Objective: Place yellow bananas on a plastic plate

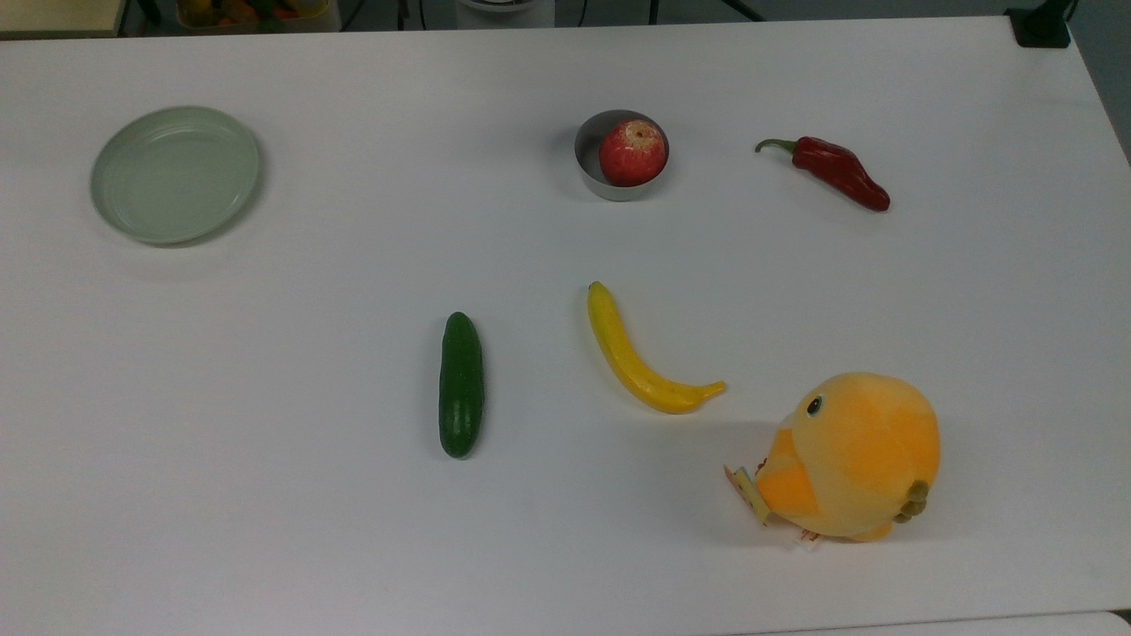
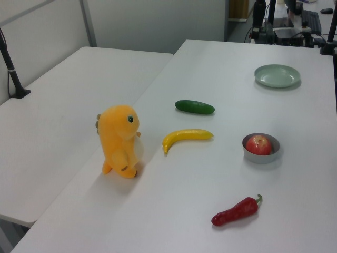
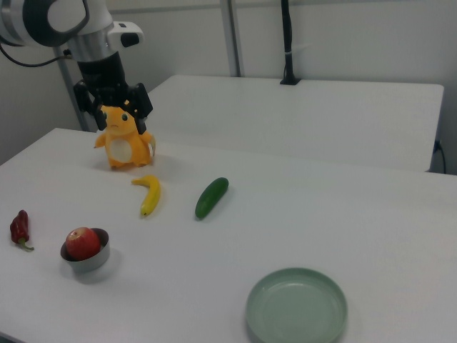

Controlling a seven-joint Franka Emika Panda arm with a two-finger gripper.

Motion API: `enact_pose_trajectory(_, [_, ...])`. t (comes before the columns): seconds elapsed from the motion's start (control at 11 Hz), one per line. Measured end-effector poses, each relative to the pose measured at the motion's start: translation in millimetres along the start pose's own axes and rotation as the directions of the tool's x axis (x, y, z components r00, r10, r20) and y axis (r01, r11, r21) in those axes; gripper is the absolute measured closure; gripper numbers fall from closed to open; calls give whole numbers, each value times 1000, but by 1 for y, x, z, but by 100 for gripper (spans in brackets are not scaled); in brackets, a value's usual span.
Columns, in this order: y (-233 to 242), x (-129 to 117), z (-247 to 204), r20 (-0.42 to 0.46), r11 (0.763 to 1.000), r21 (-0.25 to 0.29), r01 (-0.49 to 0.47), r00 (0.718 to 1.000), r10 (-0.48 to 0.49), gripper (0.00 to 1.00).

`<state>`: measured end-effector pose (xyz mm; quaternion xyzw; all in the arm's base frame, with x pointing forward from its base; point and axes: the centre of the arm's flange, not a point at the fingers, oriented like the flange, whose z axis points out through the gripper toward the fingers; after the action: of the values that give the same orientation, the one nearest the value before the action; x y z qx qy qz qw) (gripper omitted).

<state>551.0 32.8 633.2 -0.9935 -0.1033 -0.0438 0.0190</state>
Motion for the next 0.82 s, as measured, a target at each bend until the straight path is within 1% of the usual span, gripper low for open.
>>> enact_pose_trajectory(0.63, [-2,4,13,24,1000,1,3,1000,-3,0])
enact_pose_trajectory(0.82, [-8,6,18,32,1000,3,19,999,-19,0])
